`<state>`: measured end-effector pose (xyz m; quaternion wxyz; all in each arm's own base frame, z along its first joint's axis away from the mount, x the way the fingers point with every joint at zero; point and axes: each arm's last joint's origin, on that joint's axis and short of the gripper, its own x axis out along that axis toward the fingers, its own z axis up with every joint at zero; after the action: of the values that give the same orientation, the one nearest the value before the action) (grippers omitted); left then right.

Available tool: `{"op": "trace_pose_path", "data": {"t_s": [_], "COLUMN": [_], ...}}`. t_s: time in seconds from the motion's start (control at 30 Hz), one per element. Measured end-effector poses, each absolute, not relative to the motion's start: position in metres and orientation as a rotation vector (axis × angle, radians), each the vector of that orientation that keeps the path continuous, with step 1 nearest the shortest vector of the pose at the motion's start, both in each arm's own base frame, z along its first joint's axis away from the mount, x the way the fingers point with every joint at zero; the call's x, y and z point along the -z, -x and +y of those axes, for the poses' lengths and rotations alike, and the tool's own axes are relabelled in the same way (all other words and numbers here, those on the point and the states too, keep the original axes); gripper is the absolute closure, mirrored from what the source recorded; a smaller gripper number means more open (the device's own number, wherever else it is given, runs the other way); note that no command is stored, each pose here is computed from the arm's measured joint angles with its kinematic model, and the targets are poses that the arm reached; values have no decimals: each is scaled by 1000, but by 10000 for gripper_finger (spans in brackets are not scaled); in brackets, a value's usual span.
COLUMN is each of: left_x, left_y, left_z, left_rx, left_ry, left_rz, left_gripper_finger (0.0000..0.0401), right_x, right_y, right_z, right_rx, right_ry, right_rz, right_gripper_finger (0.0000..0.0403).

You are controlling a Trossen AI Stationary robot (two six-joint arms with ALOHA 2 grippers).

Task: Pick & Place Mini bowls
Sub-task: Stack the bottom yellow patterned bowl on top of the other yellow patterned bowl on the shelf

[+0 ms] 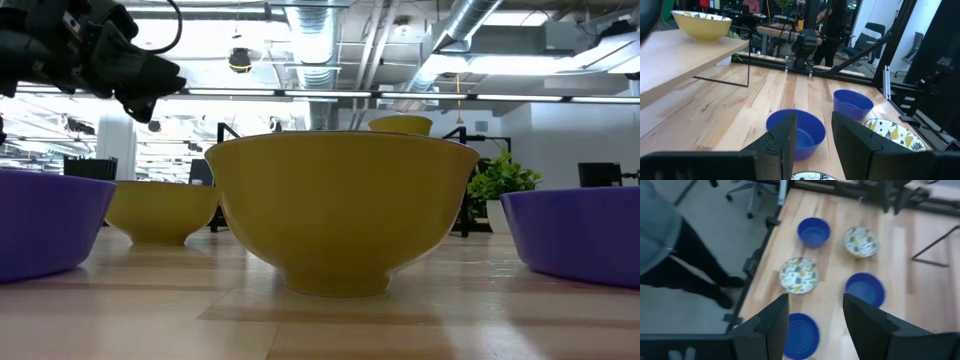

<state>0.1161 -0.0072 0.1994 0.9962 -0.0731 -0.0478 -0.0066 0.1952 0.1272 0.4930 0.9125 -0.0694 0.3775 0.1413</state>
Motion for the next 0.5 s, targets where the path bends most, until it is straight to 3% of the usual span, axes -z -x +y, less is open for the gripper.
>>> {"op": "trace_pose_path", "data": {"t_s": [0.5], "left_x": [-206], "left_y": [-115], "left_z": [-7], "left_rx": [17], "left_ry": [152], "left_rz": [-167], "left_gripper_finger": [279], "right_x": [-497], "right_y": [-184], "right_z": [133], "right_rx": [-178], "right_ry": [213], "right_rz": [704], "right_gripper_finger": [226]}}
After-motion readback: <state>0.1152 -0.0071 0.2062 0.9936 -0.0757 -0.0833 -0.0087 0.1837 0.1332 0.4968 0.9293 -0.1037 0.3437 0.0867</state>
